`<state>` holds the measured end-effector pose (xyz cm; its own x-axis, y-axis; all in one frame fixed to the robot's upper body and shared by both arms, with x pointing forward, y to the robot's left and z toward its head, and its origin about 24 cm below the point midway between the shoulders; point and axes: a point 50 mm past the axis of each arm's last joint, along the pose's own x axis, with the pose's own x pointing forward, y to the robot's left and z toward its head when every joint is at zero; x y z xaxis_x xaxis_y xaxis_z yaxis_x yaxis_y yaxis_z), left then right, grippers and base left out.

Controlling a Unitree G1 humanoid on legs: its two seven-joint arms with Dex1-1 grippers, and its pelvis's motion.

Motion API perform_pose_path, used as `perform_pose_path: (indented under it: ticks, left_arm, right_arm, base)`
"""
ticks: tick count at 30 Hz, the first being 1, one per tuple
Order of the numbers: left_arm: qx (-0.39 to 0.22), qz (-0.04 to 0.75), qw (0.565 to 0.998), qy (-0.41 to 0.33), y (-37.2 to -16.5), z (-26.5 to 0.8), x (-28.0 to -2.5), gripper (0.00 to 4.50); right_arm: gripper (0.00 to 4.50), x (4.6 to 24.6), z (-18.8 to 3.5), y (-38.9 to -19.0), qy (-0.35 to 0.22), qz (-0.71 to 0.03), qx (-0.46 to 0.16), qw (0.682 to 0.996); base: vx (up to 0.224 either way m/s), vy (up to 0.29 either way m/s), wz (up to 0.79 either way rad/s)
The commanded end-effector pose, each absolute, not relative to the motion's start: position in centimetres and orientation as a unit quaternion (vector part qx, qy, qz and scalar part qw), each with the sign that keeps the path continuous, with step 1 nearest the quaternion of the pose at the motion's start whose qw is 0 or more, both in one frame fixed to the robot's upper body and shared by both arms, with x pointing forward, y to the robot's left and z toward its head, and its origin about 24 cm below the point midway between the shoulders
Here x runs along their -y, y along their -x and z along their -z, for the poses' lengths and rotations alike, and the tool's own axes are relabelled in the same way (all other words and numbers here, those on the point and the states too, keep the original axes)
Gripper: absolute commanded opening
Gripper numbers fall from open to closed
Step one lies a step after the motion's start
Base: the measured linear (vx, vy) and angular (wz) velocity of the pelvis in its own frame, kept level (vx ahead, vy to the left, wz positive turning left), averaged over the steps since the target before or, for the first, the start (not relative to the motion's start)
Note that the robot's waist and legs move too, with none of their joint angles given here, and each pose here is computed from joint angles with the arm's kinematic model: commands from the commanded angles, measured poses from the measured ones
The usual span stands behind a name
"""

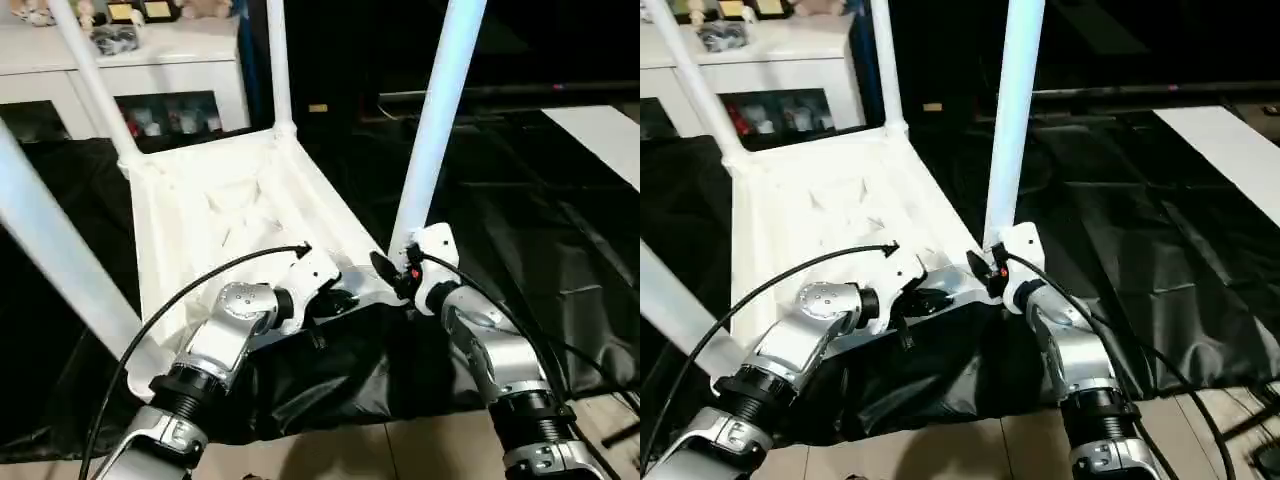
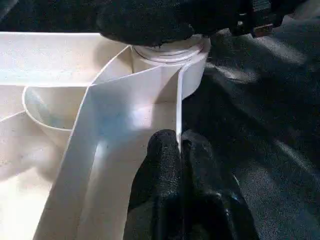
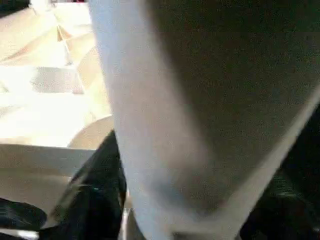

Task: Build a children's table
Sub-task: Rotate leg to tighten

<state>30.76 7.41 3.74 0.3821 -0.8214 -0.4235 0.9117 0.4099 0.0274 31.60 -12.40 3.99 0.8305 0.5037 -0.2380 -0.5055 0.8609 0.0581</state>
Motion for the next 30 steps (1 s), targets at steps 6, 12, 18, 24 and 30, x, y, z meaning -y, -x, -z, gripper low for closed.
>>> perform_pose_path:
  ticks: [6, 12, 18, 24, 30]
  left_arm:
    - [-0.100, 0.593, 0.788, -0.130, -30.6, -6.5, -6.5, 0.00]
    - [-0.114, 0.630, 0.756, -0.133, -30.2, -6.6, -8.6, 0.00]
    - [-0.141, 0.661, 0.723, -0.143, -30.1, -6.7, -10.6, 0.00]
    - [-0.156, 0.680, 0.702, -0.142, -30.0, -6.9, -11.5, 0.00]
    - [-0.163, 0.683, 0.697, -0.146, -30.0, -6.9, -12.1, 0.00]
  right_arm:
    - [3.43, 10.6, -3.1, -28.7, -0.030, -0.434, -0.156, 0.887]
    - [3.93, 13.5, -3.6, -27.5, 0.035, -0.489, -0.168, 0.856]
    - [3.93, 16.2, -4.2, -26.5, 0.079, -0.539, -0.185, 0.818]
    - [3.66, 17.1, -4.7, -26.7, 0.079, -0.553, -0.185, 0.809]
    - [3.27, 16.8, -5.1, -26.9, 0.072, -0.568, -0.173, 0.801]
  base:
    - [0.000, 0.000, 0.00]
    - [0.000, 0.000, 0.00]
    - [0.000, 0.000, 0.00]
    - [0.000, 0.000, 0.00]
    - [0.000, 0.000, 0.00]
